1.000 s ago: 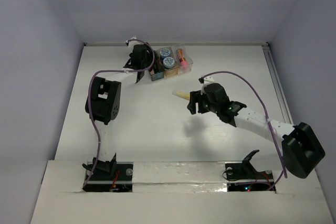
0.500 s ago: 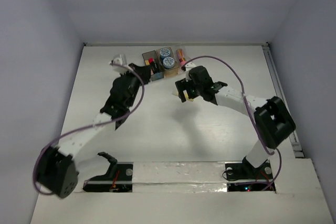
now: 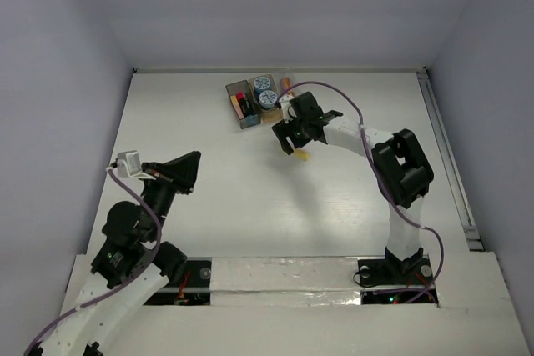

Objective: Sort the stationery into containers
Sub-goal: Pick up the pen from the center of the board.

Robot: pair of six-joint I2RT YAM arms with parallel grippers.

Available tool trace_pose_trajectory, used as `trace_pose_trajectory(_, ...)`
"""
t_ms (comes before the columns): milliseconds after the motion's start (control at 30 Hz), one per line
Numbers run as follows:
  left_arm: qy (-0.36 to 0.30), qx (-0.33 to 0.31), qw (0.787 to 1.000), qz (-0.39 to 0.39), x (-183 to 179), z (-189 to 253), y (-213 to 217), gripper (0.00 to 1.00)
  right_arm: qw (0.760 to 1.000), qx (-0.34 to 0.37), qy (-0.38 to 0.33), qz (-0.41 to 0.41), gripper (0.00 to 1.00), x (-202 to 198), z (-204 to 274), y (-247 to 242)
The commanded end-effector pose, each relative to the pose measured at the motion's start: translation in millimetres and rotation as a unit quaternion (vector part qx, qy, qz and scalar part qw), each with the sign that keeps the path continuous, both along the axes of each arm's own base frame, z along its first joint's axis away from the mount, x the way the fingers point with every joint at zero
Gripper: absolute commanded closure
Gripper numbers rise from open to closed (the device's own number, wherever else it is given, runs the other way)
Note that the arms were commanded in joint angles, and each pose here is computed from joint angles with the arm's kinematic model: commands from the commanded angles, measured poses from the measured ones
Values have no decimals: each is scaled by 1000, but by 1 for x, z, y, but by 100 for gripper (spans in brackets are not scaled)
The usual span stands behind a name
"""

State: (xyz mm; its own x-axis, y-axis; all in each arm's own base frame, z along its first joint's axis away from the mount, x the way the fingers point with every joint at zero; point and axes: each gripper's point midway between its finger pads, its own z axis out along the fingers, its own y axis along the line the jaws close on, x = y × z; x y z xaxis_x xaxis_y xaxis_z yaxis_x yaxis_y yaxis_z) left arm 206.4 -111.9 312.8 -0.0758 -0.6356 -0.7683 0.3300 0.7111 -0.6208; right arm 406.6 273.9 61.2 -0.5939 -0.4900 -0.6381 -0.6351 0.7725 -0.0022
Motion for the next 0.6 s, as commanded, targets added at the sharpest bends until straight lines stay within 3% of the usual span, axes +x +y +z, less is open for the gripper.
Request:
trace_pose_trajectory(0, 6, 23, 1000, -19, -19, 4, 6, 91, 999, 7, 21, 29, 23, -4, 1, 8)
trace_pose_trajectory(133, 11, 58, 998, -2, -30, 19, 22, 79, 999, 16, 40, 20, 30, -3, -13, 9)
trace_pose_trajectory(267, 14, 85, 996, 29, -32, 18, 38, 76, 997, 29, 69, 28, 36, -11, -24, 16)
trace_pose_trajectory(400, 4, 81, 996, 31, -34, 16, 40, 74, 997, 31, 75, 14, 61, -13, -28, 14)
trace_pose_trajectory(433, 0, 81, 996, 29, -35, 17, 40, 74, 996, 29, 78, 10, 71, -15, -31, 12)
trace_pose_trajectory(567, 2, 85, 996, 30, -33, 16, 39, 73, 998, 22, 63, 6, 86, -16, -29, 17)
